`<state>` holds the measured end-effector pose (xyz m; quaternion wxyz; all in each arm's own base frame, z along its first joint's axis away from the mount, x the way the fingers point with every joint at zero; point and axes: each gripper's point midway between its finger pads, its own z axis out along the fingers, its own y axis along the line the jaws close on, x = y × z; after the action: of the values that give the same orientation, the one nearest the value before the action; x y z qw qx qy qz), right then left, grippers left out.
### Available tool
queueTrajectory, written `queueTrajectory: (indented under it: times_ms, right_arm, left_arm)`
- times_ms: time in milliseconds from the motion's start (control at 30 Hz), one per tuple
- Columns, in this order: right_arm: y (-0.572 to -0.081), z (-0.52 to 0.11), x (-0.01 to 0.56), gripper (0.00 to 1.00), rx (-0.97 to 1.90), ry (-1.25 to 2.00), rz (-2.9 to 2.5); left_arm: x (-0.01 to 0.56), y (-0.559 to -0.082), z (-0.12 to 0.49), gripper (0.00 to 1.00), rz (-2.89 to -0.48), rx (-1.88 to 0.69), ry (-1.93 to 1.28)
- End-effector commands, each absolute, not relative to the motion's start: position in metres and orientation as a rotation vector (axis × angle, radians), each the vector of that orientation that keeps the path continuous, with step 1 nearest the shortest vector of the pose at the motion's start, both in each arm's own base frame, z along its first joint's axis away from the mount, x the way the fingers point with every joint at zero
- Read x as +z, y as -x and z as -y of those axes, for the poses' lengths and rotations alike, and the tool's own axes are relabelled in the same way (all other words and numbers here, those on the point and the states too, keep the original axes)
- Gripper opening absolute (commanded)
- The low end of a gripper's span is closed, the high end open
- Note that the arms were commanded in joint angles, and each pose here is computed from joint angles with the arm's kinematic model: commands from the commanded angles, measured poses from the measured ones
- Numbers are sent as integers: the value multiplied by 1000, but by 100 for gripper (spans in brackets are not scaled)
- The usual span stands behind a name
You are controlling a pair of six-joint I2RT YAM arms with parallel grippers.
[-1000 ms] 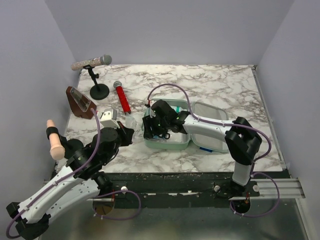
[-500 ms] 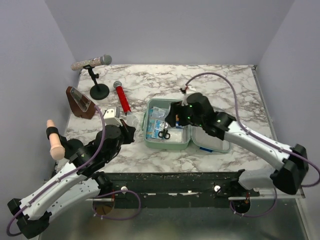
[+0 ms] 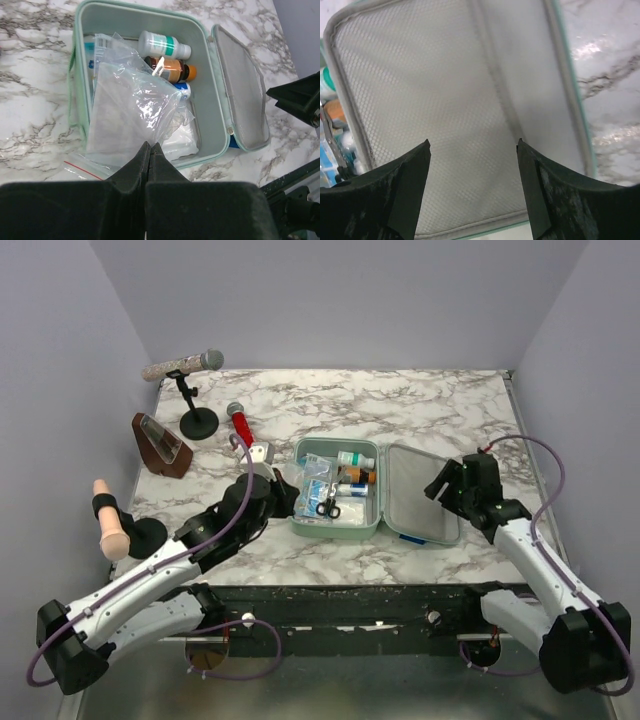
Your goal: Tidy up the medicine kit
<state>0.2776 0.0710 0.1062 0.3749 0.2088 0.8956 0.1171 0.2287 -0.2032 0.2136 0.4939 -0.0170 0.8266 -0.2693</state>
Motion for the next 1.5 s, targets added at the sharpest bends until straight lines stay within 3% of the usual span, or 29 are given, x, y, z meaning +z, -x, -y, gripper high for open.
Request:
queueTrajectory:
  times_ms: [0, 333, 567, 1133, 1467]
  right_arm:
    - [-267, -50, 105, 79, 366, -726, -2237]
    - [-225, -97, 118, 95, 796, -678, -2173]
    - [-185, -115, 99, 100, 976, -740, -2189]
    - [-160, -116, 57, 100, 983, -846, -2271]
    - [-208, -81, 72, 100, 813, -964, -2002]
  left_arm:
    - [236, -231, 237, 0, -1957, -798, -54]
    - [218, -229, 254, 0, -1981, -870, -79]
    - [198, -225, 261, 0, -2016, -903, -69]
    - [186, -220, 267, 0, -2043, -904, -72]
    - [184, -219, 265, 0, -2047, -880, -82]
